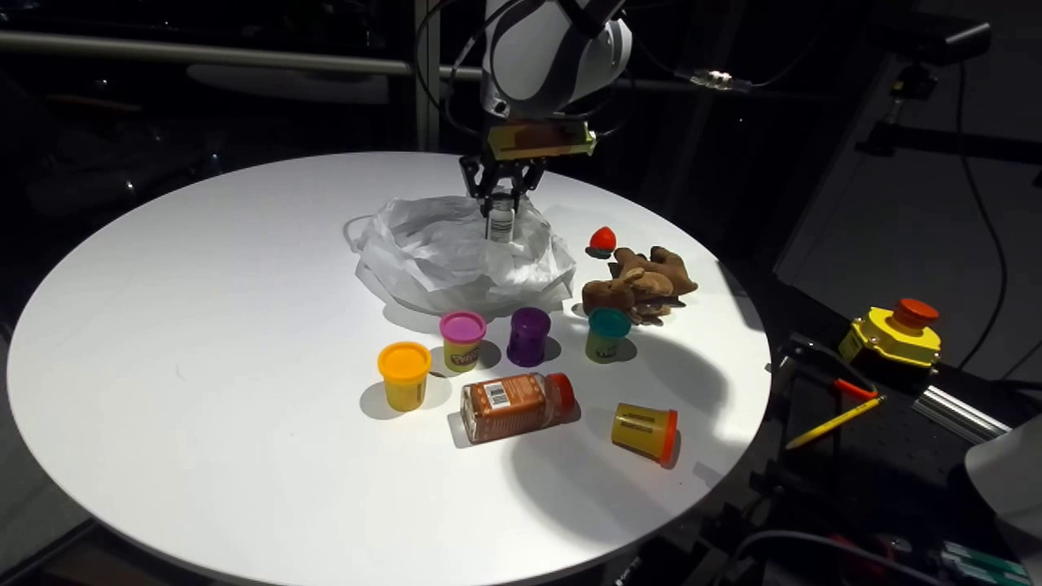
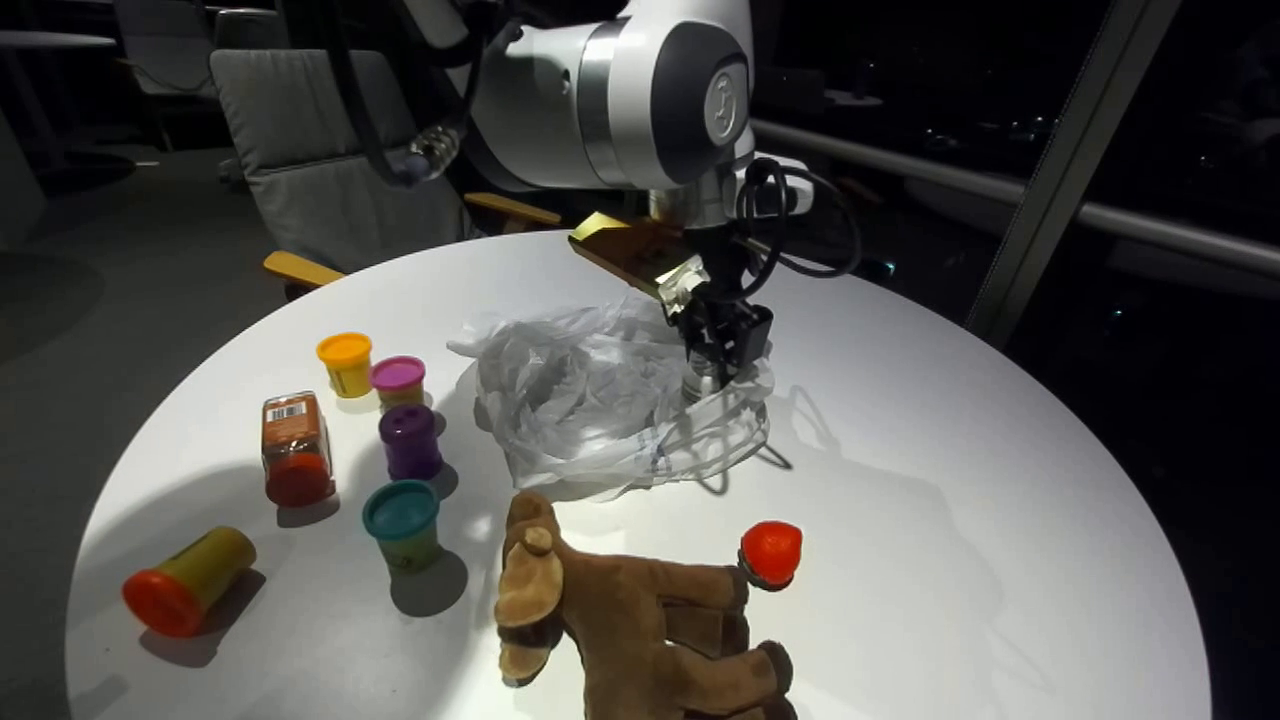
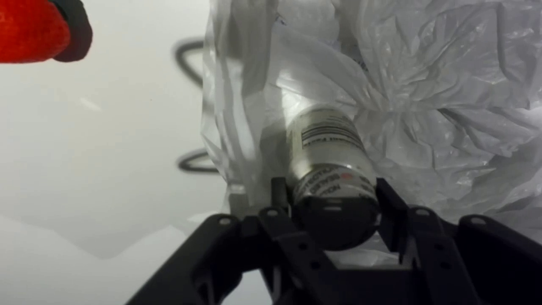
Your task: Remove all the contents from the white plastic bag one at a time and put them on the table
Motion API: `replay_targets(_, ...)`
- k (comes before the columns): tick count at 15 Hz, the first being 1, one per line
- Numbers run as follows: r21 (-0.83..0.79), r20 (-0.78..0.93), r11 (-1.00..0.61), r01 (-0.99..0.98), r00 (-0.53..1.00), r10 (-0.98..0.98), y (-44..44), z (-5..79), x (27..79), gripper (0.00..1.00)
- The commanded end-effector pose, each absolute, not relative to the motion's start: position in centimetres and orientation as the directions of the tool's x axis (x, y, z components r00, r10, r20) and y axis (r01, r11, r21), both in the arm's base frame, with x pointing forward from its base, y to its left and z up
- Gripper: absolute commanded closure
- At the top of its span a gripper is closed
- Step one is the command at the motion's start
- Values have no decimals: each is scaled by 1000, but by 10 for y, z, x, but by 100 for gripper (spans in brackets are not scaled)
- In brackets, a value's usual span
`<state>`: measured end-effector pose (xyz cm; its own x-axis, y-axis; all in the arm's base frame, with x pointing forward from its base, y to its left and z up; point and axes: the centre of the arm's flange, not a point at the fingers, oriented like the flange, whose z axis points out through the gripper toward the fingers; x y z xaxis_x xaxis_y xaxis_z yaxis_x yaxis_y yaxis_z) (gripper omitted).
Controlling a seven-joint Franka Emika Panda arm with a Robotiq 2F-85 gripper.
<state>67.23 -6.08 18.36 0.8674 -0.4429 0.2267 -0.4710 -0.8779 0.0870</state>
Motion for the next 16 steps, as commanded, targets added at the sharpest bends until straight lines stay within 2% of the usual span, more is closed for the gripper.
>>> replay_targets(1,81,243,-875,-477,861,-446,-46,194,667,74)
replay_targets(9,40,340,-932,-360,882,-326,7,309,643,74)
replay_targets(12,52,405,-926,-373,856,-322,-11,350,638,74)
replay_targets(16,88,440,-900,-428,827,-350,-67,356,634,74)
